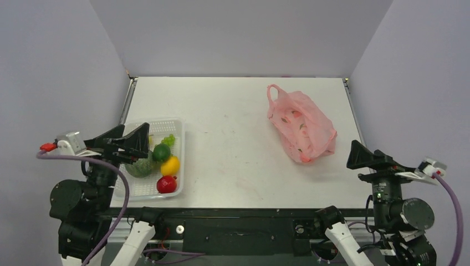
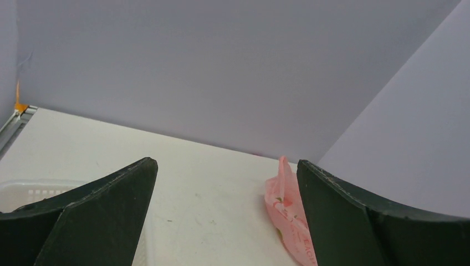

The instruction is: Take the fake fruits out of the plastic bag

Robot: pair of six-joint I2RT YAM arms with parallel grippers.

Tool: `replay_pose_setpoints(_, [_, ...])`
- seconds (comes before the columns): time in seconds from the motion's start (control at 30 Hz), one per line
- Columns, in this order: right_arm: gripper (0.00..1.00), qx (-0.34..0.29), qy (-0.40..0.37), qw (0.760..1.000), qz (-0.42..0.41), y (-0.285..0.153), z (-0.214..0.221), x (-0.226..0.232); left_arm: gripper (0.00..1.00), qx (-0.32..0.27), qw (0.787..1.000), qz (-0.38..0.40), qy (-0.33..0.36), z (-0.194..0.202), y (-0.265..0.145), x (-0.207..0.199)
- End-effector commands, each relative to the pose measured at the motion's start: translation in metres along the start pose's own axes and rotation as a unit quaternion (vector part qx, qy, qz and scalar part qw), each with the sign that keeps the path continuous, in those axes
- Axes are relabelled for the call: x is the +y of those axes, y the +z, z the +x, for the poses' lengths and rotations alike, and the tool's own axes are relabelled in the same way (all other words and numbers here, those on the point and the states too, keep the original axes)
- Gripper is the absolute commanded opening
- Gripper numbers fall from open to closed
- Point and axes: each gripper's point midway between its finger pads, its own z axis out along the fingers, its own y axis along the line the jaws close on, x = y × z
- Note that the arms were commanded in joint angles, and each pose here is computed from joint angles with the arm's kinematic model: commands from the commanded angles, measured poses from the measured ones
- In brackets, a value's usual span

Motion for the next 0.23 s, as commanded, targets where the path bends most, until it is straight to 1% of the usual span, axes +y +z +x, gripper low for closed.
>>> replay_pose_setpoints(0.0, [0.82, -0.043, 0.007, 0.999, 0.011, -0.0194, -0.0210, -0.0130, 0.97, -0.069, 0.997, 0.031, -0.006, -0.0440, -0.0244, -0.0182])
replay_pose_setpoints(0.1, [0.83, -0.066, 0.027, 0.997, 0.010, -0.0243, -0.0281, -0.0155, 0.97, -0.077, 0.997, 0.028, -0.006, -0.0485, -0.0307, -0.0171])
replay_pose_setpoints(0.2, [0.84, -0.064, 0.031, 0.997, 0.011, -0.0235, -0.0282, -0.0145, 0.97, -0.072, 0.997, 0.029, -0.010, -0.0490, -0.0325, -0.0184])
